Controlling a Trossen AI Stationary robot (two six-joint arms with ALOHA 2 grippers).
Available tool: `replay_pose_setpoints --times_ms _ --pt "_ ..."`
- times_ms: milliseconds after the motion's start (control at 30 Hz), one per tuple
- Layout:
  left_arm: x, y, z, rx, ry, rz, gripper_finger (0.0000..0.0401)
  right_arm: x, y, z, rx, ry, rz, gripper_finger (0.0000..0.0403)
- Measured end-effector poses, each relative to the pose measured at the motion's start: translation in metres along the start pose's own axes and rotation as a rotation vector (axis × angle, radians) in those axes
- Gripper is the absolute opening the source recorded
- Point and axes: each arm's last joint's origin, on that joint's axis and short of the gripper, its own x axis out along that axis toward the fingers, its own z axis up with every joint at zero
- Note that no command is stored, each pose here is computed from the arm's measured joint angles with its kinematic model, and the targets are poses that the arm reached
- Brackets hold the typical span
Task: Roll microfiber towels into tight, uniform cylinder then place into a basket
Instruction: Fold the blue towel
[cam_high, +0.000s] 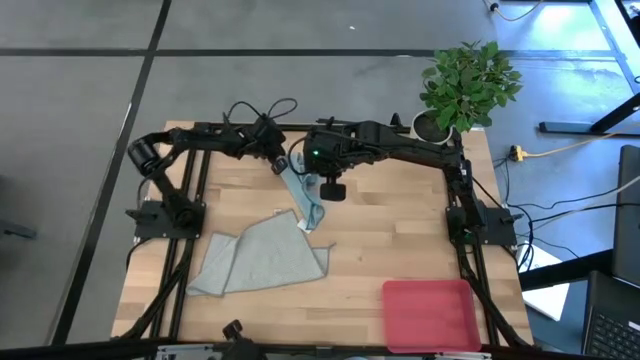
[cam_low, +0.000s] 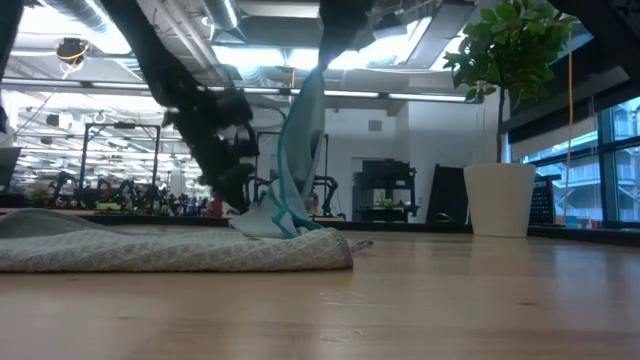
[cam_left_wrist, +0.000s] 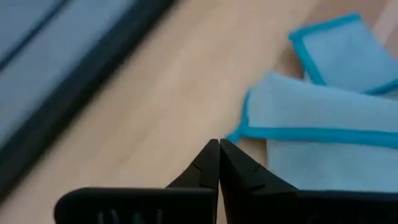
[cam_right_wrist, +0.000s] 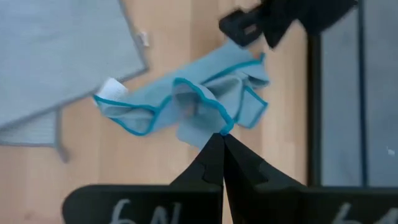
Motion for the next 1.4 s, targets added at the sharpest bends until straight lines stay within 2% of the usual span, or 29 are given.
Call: replay_pose_setpoints --times_ms 267,367,467,633,833,967,1167,1400 --pt "-0.052 0.000 0.002 0.037 0.020 0.086 0.0000 0.000 -0.005 -0.003 0.023 0.047 -0.134 0.0005" --pt "-0.066 -0.001 0.003 0.036 -0.003 0.049 0.0000 0.000 -0.005 -0.003 0.023 0.048 -0.137 0.0005" --pt "-0.067 -0.002 0.004 0.037 -0.008 0.015 0.0000 0.000 -0.005 -0.003 0.023 0.048 -0.137 0.0005" --pt "-0.053 -0.004 0.000 0.031 0.036 0.003 0.0007 0.000 -0.005 -0.003 0.023 0.048 -0.137 0.0005" --pt "-0.027 -0.006 -0.004 0.002 0.078 -0.005 0.0051 0.000 -0.005 -0.002 0.025 0.041 -0.139 0.0005" --pt "-0.011 -0.006 0.002 -0.074 0.105 -0.004 0.0074 0.000 -0.005 -0.002 0.027 0.037 -0.139 0.0005" --pt "0.013 -0.005 0.020 -0.094 0.145 -0.005 0.0079 0.000 -0.005 -0.001 0.055 0.026 -0.142 0.0005" --pt "0.027 -0.006 0.027 -0.081 0.193 -0.011 0.0079 0.000 -0.005 -0.001 0.055 0.025 -0.141 0.0005"
